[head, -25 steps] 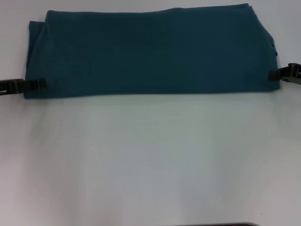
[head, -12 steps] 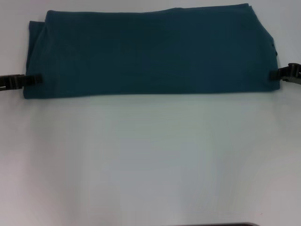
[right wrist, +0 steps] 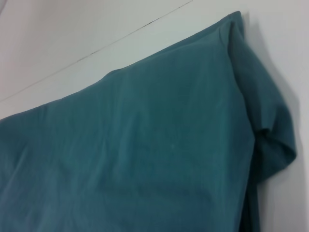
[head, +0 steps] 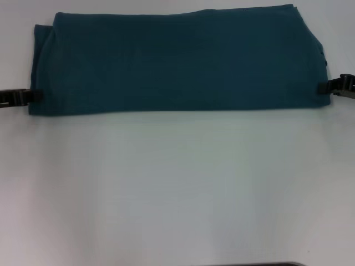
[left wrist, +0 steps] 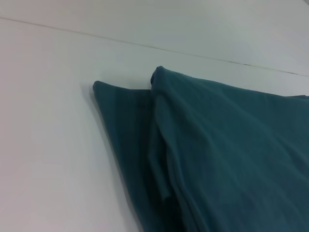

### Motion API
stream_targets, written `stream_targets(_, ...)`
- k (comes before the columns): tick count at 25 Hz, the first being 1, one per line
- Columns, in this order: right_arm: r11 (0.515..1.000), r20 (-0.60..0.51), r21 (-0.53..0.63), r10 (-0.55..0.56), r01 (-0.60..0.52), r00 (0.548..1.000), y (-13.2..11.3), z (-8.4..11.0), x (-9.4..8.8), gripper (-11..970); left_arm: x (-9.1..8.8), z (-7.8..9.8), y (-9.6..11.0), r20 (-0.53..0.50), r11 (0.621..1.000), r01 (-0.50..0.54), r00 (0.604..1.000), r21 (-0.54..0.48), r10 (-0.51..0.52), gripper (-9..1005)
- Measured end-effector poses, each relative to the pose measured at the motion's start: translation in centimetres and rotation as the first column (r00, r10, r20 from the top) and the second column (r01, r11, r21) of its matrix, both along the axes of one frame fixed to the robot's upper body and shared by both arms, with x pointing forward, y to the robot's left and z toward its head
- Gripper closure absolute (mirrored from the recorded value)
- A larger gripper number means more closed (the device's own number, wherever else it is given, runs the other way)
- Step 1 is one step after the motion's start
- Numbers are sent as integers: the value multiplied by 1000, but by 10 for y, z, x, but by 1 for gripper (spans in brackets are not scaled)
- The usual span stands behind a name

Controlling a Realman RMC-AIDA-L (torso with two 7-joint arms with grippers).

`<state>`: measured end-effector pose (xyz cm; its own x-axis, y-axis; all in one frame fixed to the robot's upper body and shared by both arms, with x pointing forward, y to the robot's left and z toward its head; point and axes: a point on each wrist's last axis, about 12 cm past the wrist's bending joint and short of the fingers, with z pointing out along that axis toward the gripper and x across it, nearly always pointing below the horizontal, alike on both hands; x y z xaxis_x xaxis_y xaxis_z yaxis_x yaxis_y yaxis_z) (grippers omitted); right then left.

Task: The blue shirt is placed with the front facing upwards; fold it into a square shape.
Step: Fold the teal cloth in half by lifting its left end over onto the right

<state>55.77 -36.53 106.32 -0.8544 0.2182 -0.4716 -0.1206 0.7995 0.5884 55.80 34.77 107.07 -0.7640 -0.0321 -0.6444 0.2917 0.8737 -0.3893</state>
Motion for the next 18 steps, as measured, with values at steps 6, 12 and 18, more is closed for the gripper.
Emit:
stream_targets(6,1000,5,-3,5,-5,1000,0,0,0,947,2,-2,-4,-11,1000,12,1000,26,-12,915)
stream_targets(12,1000,2,-1,4,-4,1000,-1,-1,-3,947,3,-1,-4,-11,999,12,1000,30,-12,997)
stream_targets(18,1000,0,3,-2,2,1000,-3,-2,-5,947,-1,3,2,-8,1000,4,1000,31,-4,996)
